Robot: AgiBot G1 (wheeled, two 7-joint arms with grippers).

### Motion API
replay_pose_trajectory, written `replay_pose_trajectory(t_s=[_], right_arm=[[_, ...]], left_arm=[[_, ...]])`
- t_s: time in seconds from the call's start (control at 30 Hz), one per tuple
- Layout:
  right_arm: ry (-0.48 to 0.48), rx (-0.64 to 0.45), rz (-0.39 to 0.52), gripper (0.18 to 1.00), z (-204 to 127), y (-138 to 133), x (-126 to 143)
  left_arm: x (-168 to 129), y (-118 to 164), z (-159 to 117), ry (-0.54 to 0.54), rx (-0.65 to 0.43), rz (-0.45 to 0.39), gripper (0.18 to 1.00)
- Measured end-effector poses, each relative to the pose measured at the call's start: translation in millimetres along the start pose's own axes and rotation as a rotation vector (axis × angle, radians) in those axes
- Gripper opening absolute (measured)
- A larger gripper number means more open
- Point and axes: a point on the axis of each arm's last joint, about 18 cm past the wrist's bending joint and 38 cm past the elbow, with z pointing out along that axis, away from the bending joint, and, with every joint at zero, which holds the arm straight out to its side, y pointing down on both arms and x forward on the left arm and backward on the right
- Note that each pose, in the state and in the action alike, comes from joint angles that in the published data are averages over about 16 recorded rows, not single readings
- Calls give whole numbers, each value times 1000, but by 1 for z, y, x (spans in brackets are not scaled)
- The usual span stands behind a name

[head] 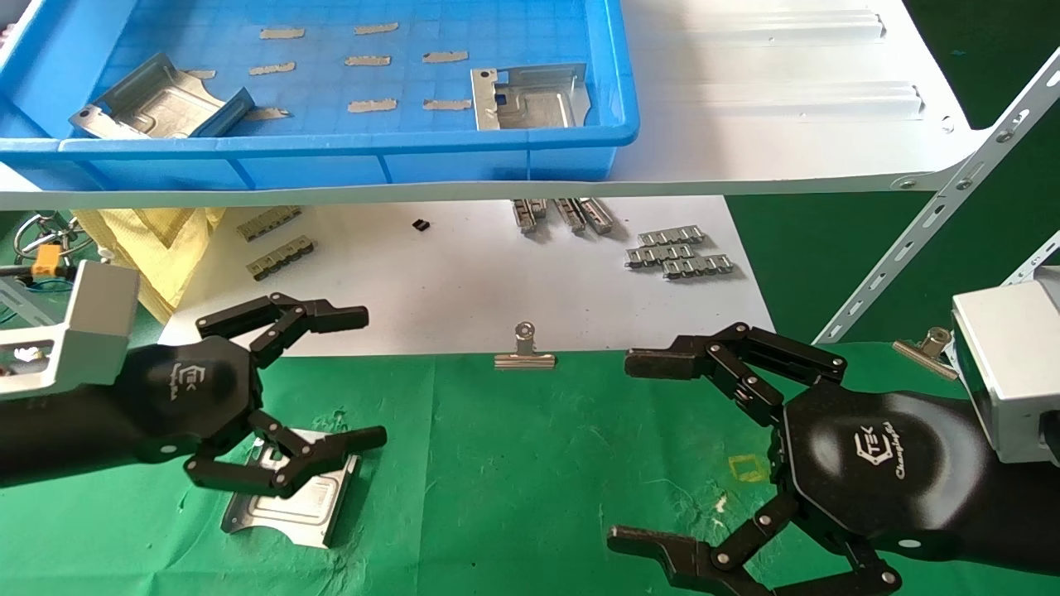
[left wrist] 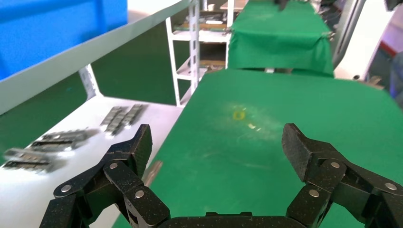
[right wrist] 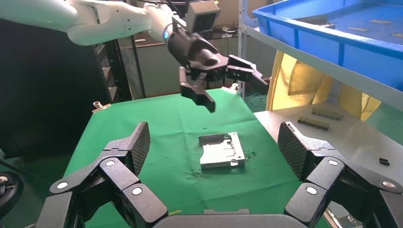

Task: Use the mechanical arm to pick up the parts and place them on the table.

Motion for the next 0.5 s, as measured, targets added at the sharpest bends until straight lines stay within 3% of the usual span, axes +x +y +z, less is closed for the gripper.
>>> replay_pose_trajectory(t_s=[0.5], right_arm=[[0,0,0,1001,0,0,0]], left_arm=[[44,-35,1,88,61,-36,1001]])
